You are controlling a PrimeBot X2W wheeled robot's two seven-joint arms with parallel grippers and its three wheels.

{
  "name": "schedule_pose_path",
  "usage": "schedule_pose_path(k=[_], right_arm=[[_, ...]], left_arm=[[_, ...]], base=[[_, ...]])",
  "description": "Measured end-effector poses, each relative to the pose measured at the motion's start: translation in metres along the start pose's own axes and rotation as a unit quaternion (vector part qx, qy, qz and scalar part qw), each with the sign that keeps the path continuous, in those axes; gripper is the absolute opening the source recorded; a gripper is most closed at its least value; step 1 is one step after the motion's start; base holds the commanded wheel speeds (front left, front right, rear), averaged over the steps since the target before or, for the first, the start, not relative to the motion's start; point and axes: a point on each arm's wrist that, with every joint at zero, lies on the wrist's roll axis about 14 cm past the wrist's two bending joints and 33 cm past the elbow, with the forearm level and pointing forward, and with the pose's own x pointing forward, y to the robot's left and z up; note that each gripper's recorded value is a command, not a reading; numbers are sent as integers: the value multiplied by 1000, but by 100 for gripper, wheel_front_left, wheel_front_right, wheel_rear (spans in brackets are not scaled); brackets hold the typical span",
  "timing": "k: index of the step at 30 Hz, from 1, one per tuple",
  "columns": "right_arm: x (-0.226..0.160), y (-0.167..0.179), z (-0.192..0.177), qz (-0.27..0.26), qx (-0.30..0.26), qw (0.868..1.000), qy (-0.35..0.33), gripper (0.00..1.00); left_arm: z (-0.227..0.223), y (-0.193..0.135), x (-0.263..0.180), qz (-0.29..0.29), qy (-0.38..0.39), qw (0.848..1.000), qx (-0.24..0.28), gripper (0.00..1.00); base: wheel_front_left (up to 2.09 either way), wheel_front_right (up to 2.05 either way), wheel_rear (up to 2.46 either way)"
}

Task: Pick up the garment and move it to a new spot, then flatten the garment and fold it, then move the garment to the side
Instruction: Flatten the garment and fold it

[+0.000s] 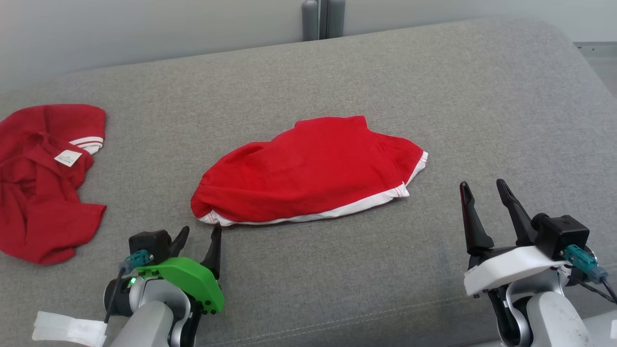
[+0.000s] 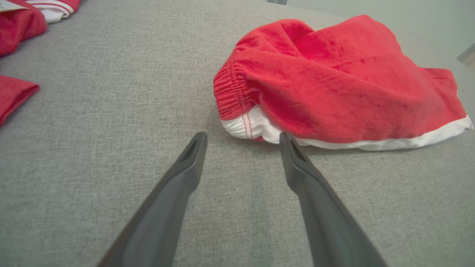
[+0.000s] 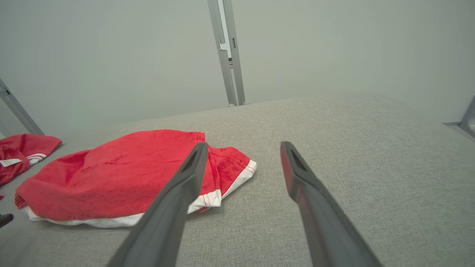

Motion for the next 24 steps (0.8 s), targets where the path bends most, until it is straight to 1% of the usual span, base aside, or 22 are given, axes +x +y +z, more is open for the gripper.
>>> schedule_pose_path(k=[5, 17, 18, 19, 21, 22, 24], right_arm=[[-1, -8, -2, -11, -3, 1000, 3, 100], [-1, -15, -6, -21, -5, 1000, 10, 100], [-1, -15, -6, -22, -5, 1000, 10, 100], [-1, -15, -6, -22, -5, 1000, 10, 100], [-1, -15, -7, -22, -5, 1000, 11, 100], [-1, -15, -7, -22, -5, 1000, 11, 100], [0, -14, -7, -20, -4, 1000, 12, 100]], left_arm=[[-6, 4, 11, 8, 6, 1000, -20, 100], [-10, -2, 29, -6, 13, 999, -28, 100], [-11, -3, 29, -8, 14, 999, -27, 94], [-12, -5, 30, -13, 16, 999, -26, 59], [-13, -8, 30, -18, 18, 999, -23, 17], [-14, -9, 29, -20, 18, 999, -22, 0], [-13, -10, 29, -23, 15, 999, -20, 0]], base=[[0, 0, 0], [0, 0, 0], [0, 0, 0], [0, 0, 0], [0, 0, 0], [0, 0, 0], [0, 0, 0]])
